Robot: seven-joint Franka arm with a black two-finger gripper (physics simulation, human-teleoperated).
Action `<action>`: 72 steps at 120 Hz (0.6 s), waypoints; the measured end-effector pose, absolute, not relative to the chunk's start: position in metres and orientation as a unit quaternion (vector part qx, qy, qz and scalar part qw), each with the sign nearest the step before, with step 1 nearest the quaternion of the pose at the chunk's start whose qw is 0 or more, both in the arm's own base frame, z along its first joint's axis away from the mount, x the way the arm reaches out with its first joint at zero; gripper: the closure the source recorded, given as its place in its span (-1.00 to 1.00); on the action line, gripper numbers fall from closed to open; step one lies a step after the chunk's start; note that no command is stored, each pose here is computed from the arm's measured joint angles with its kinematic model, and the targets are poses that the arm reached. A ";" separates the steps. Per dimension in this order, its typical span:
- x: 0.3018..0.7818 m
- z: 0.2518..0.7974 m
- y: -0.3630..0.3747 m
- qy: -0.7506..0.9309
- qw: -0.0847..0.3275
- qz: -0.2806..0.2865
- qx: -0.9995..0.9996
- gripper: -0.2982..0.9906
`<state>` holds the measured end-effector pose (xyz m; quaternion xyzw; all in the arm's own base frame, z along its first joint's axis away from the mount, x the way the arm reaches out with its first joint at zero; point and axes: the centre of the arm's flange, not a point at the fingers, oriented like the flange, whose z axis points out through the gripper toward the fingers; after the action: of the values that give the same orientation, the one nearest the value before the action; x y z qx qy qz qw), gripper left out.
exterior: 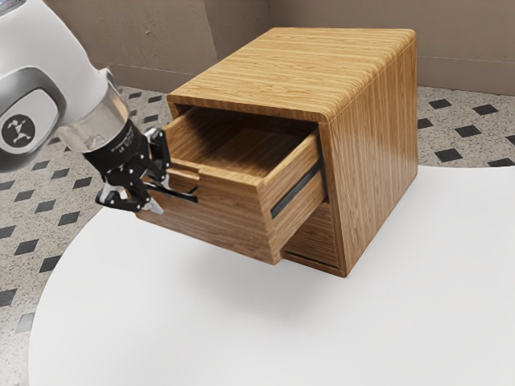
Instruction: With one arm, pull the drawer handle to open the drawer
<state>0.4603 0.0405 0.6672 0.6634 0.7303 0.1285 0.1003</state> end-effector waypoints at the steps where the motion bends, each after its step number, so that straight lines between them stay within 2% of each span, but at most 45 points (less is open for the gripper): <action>1: 0.460 0.667 0.040 0.730 0.100 0.129 0.663 0.39; 72: 0.425 0.667 0.027 0.727 0.116 0.148 0.661 0.39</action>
<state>0.4252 0.0271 0.6666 0.6609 0.7266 0.1476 0.1157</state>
